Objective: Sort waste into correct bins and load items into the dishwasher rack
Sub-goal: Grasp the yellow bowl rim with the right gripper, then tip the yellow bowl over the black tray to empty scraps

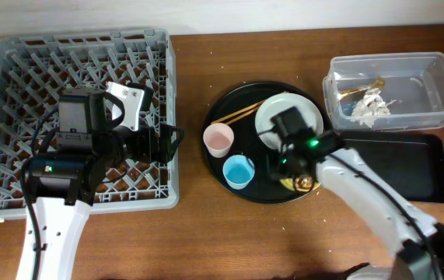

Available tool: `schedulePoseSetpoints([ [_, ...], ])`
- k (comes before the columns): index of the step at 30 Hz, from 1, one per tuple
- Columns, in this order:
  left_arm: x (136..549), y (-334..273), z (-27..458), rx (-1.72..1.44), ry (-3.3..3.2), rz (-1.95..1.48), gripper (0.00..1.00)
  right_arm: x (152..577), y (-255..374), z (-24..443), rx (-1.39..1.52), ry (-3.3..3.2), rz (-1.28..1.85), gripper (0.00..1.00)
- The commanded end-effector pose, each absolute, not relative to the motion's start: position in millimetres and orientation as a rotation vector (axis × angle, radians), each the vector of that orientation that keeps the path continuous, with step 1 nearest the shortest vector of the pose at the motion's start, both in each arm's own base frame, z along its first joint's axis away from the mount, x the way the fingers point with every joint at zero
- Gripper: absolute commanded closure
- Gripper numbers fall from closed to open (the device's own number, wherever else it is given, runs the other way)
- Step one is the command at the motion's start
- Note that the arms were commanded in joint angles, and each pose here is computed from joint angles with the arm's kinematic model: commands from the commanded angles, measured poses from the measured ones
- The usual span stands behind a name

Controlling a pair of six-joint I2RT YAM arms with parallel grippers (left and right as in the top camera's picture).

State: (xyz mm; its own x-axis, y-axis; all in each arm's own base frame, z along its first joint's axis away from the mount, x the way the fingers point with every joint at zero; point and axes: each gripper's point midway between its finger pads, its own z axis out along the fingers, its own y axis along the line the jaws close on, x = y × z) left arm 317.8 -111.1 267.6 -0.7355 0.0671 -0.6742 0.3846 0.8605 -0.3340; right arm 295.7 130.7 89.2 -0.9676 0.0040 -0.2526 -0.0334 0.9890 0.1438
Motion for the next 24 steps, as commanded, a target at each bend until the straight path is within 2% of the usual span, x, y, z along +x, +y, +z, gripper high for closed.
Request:
schedulePoseSetpoints([
  [1,318,-113,274,0.341,2.327,-0.613,0.01,319,119,147,0.135,2.748,0.435,0.96],
  [8,318,-113,274,0.341,2.327,-0.613,0.01,336,16,160,0.488,2.622,0.708,0.96],
  [11,318,-113,274,0.341,2.327,-0.613,0.01,335,-26,145,0.580,2.539,0.850,0.96],
  [16,318,-113,274,0.341,2.327,-0.613,0.01,344,-50,141,0.539,2.248,1.208,0.96],
  [24,318,-113,274,0.341,2.327,-0.614,0.01,327,-85,146,0.484,2.025,1.301,0.96],
])
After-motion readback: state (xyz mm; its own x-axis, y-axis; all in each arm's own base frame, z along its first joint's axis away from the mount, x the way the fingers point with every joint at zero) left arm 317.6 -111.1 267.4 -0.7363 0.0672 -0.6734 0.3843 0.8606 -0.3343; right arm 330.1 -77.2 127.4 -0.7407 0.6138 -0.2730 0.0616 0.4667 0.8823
